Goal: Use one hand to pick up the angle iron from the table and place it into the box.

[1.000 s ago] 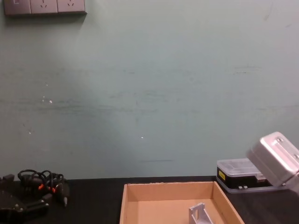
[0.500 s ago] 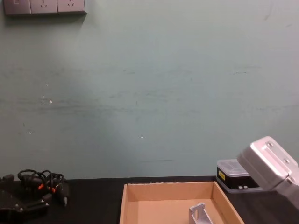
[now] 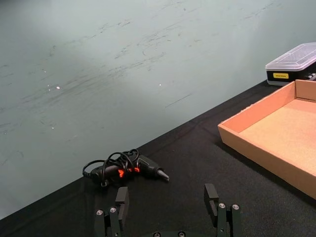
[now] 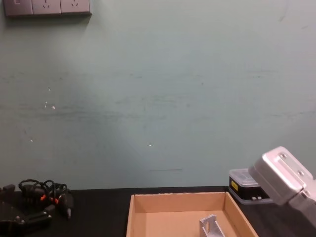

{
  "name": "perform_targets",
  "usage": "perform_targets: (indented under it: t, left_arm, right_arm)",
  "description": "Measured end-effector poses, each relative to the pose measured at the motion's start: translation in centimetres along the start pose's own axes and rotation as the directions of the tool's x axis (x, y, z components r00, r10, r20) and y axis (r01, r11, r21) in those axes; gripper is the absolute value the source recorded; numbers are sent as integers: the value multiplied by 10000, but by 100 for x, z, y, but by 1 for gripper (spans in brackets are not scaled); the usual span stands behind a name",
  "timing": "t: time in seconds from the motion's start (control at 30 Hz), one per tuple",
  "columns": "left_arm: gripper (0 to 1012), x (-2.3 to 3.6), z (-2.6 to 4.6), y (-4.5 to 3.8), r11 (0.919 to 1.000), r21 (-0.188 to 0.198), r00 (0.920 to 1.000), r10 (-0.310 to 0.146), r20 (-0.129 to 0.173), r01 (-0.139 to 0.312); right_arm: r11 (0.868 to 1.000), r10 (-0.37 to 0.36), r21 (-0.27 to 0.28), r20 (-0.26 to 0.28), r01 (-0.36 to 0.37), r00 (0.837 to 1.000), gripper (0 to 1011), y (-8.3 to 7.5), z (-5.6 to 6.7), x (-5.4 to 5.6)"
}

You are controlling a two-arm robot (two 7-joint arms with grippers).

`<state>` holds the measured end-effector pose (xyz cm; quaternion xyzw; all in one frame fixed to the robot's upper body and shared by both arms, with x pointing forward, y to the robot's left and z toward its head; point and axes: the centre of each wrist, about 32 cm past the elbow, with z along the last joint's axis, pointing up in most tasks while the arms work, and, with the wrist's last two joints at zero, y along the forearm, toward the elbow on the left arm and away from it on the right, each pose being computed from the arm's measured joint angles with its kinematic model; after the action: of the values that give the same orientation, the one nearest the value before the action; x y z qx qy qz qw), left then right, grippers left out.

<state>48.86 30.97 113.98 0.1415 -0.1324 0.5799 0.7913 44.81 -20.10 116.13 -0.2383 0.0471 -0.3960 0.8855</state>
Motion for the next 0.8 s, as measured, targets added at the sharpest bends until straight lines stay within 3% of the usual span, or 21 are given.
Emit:
perform_targets:
  t: [0.13,0.47,0.73,0.8]
  left_arm:
    - [1000,0,0,0,10000,0,10000,0,0,0]
    - [1000,0,0,0,10000,-1,10000,0,0,0]
    - [1000,0,0,0,10000,0,10000,1,0,-1]
    - [1000,0,0,0,10000,-1,10000,0,0,0]
  right_arm:
    - [10000,19,0,2,-19,10000,457,0,-7,-6]
    - [9999,-50,127,-33,51,10000,451,-50,8,4]
    - [9972,-97,743,-14,98,10000,451,-182,165,40]
    - [9944,-160,1050,61,152,9999,451,-215,261,65]
